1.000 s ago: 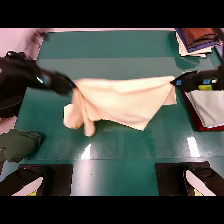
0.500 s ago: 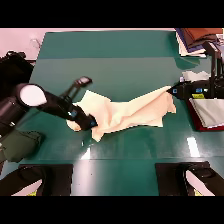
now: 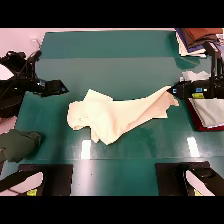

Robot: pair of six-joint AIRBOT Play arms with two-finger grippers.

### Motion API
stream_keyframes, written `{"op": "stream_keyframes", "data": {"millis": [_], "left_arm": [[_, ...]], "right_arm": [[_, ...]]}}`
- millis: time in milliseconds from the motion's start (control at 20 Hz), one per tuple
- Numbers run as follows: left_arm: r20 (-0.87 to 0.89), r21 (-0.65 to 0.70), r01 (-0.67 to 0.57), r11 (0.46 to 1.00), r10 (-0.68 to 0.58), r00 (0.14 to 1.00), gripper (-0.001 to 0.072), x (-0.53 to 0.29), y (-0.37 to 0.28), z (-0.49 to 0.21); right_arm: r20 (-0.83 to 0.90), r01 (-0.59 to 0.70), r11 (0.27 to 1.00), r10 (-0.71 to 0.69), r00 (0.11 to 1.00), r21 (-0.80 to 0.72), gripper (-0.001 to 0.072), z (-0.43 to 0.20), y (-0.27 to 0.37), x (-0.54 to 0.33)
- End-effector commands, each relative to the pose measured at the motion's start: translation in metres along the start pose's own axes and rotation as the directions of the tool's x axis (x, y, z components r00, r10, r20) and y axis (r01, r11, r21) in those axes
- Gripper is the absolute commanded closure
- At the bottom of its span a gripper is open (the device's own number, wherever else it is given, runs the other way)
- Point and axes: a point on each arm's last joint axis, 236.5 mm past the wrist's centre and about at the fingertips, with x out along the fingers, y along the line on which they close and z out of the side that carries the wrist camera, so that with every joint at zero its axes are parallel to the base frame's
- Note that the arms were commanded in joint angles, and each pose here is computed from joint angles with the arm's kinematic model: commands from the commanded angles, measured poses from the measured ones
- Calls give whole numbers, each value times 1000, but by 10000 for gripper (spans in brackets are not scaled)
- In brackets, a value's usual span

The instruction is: Fold the shirts.

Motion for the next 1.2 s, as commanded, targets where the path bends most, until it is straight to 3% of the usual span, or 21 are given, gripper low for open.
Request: {"op": "stream_keyframes", "data": {"millis": [0, 200, 650, 700, 750, 800, 950, 1150], "left_arm": [[-139, -185, -5, 983, -22, 990, 45, 45, 56, -23], [-252, -218, -4, 976, -52, 966, 44, 88, 69, -47], [-229, -110, 46, 993, -70, 971, 46, 120, 22, -45], [-231, -108, 56, 993, -80, 970, 193, 121, 16, -45], [-227, -120, 70, 990, -96, 969, 478, 121, 12, -45], [-225, -139, 94, 986, -124, 966, 681, 120, 5, -44], [-178, -86, 146, 986, -159, 971, 679, 86, -17, -13], [212, 181, 164, 970, -201, 956, 679, -71, -90, 87]], "right_arm": [[13, 2, 1000, -2, 1000, 7, 696, 3, 0, 0], [15, 2, 1000, -2, 1000, 7, 695, 4, -1, 0], [24, 3, 1000, -3, 1000, 23, 695, 6, -1, 0], [25, 3, 1000, -4, 1000, 23, 695, 6, -1, 0], [31, 4, 1000, -4, 1000, 23, 696, 7, -1, 0], [35, 4, 1000, -5, 999, 22, 695, 9, -1, -1], [94, 6, 1000, -5, 996, -11, 695, 30, 8, -18], [281, 19, 993, 15, 959, -118, 695, 89, 43, -84]]}}
